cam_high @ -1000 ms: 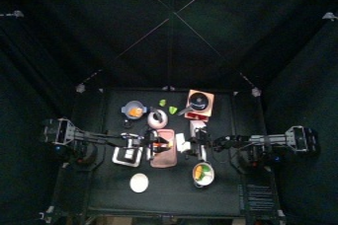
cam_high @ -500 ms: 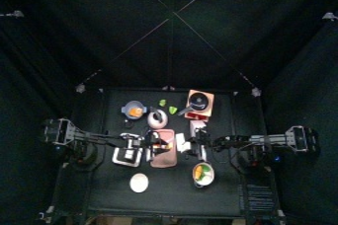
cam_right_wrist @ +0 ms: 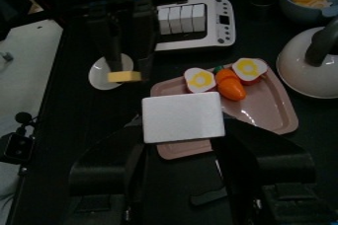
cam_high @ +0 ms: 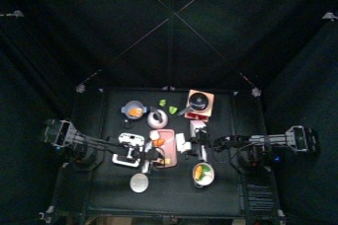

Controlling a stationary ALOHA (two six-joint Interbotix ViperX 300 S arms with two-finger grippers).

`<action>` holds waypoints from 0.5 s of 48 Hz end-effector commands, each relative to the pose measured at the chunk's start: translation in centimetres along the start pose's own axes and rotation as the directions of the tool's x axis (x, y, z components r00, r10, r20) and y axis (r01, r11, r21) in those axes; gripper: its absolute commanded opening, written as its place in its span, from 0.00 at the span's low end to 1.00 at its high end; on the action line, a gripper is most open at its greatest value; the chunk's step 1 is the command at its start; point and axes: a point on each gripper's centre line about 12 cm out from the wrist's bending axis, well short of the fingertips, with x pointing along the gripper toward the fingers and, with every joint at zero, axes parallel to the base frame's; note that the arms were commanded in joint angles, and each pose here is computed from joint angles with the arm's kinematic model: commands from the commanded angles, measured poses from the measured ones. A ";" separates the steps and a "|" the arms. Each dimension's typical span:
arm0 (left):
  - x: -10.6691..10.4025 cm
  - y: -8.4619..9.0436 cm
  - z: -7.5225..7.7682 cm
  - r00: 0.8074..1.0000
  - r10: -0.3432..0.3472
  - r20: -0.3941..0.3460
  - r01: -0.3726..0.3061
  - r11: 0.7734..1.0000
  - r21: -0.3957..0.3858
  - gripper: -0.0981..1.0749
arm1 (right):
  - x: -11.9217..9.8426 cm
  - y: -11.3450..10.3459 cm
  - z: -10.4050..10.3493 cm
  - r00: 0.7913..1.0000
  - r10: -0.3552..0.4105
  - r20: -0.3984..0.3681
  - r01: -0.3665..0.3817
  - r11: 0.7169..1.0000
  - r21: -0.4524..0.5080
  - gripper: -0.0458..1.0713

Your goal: Place egg block below plate

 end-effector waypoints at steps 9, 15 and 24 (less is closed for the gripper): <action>1.8 -3.2 -0.2 0.990 -0.057 -0.128 0.063 0.997 0.043 0.48 | -0.9 0.7 0.5 0.999 0.022 0.031 -0.022 1.000 -0.006 0.51; 3.0 -4.1 -0.8 0.970 -0.063 -0.234 0.072 0.997 0.028 0.48 | -1.0 0.7 0.5 0.999 0.022 0.034 -0.022 1.000 -0.009 0.51; 4.7 -5.2 -1.4 0.911 -0.062 -0.409 0.077 0.997 0.020 0.48 | -1.0 0.7 0.5 0.999 0.021 0.033 -0.021 1.000 -0.009 0.51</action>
